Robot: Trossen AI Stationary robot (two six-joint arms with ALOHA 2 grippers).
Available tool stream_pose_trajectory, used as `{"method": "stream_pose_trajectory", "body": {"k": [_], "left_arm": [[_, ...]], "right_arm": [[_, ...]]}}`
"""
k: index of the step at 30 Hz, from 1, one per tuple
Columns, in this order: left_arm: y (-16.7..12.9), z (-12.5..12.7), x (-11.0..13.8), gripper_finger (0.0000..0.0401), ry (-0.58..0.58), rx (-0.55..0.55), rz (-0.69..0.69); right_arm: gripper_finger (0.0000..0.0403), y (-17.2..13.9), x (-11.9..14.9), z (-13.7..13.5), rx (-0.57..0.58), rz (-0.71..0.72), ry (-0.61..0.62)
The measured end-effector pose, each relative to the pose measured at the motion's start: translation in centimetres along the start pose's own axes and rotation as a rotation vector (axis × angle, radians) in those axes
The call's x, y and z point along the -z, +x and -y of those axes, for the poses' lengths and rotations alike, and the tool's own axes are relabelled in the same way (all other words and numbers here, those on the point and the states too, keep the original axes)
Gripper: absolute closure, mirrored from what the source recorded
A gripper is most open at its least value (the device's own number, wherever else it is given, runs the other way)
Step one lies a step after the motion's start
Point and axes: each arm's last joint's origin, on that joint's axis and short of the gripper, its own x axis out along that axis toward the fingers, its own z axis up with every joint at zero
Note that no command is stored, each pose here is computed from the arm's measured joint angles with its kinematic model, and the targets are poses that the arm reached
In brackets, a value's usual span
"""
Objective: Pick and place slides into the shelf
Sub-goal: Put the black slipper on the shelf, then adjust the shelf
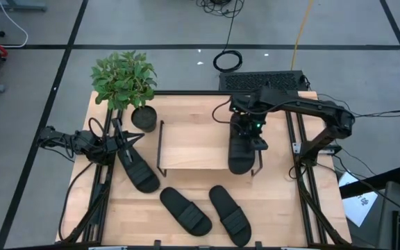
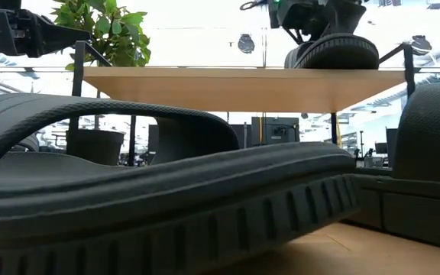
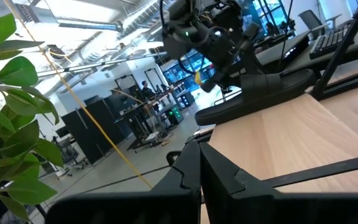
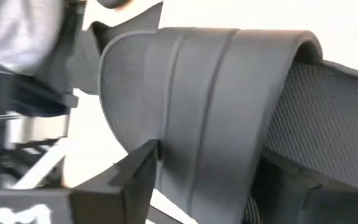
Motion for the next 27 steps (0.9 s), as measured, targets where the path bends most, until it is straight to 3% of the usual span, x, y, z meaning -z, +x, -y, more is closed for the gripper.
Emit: {"method": "stream_pose_trajectory", "body": {"k": [9,21,27], "left_arm": [[0.0,0.0,0.0,0.0400,-0.001,0.000,0.001],[0.0,0.0,0.0,0.0400,-0.001,0.000,0.000],[0.0,0.0,0.0,0.0400,-0.002,0.000,0.001]], "right_arm": [[0.0142,-1.3,0.3,-0.7,0.146,0.038,0.003],[0.0124,-2.2,0.8,-1.3,0.189,0.064,0.000],[0.0116,-3.6,1.6,-2.4,0.308,0.097,-0.019]]}}
